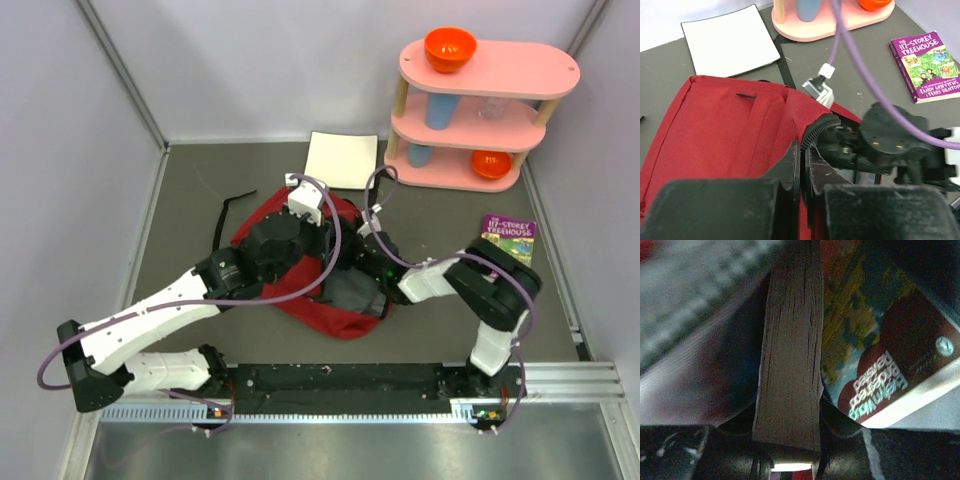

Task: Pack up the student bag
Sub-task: Place the book in the student bag.

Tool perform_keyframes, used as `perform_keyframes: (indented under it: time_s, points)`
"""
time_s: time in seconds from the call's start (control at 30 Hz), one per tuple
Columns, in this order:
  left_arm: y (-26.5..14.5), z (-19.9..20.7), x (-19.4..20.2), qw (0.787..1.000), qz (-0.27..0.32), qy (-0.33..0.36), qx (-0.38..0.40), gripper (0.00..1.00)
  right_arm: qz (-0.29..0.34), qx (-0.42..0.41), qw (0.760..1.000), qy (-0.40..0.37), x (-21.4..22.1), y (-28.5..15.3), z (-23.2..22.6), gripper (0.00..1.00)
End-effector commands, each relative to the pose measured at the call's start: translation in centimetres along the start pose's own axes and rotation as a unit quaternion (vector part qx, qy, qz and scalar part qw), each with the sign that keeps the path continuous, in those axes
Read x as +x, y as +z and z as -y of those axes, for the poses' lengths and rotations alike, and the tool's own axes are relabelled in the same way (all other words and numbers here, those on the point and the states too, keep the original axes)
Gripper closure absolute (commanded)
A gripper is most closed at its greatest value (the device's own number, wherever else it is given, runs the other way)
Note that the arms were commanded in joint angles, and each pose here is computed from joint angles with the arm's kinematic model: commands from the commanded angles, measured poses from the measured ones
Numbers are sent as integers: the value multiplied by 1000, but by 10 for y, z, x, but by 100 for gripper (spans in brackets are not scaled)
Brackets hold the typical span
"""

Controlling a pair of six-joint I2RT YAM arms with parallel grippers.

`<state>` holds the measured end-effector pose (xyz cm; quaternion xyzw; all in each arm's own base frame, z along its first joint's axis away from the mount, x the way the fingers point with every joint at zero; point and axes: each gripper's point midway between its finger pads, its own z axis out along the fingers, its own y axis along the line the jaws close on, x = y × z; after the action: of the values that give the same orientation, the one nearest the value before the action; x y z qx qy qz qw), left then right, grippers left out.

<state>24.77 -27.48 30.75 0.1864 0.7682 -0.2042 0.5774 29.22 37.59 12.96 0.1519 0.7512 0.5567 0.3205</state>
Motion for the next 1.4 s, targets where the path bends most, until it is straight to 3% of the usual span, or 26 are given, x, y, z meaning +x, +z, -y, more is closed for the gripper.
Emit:
perform_keyframes:
  time_s: [0.0,0.2,0.3,0.4,0.43,0.5,0.63,1.0,1.07,1.2,1.37]
  points:
    - [-6,4,-25,998,49,-34,16,100,52,-102,993,-6,-26,32,-53,100]
    - [-6,-3,-23,998,47,-40,1,100,88,-67,994,-13,-33,58,-33,85]
    - [-6,-10,-21,998,47,-45,-11,100,88,-34,995,-17,-32,60,-19,67]
    - [-5,-15,-16,997,44,-53,-19,100,96,12,995,-23,-32,50,-1,61]
    - [-4,-16,-14,997,42,-56,-20,100,112,24,993,-24,-37,40,2,48]
    - [-3,-18,-11,997,37,-61,-22,100,115,53,991,-30,-37,31,14,32]
    - [0,-18,-4,997,28,-65,-23,100,97,61,993,-38,-29,14,20,18]
    - [0,-21,7,997,17,-72,-33,100,69,66,995,-23,-13,-9,21,16]
    - [0,-21,9,997,14,-73,-33,100,55,118,991,-28,-8,-11,39,15]
    - [-1,-22,11,996,13,-76,-33,100,79,163,983,-5,-10,-24,50,14]
    - [1,-20,9,997,14,-70,-30,100,81,144,986,31,5,-26,44,15]
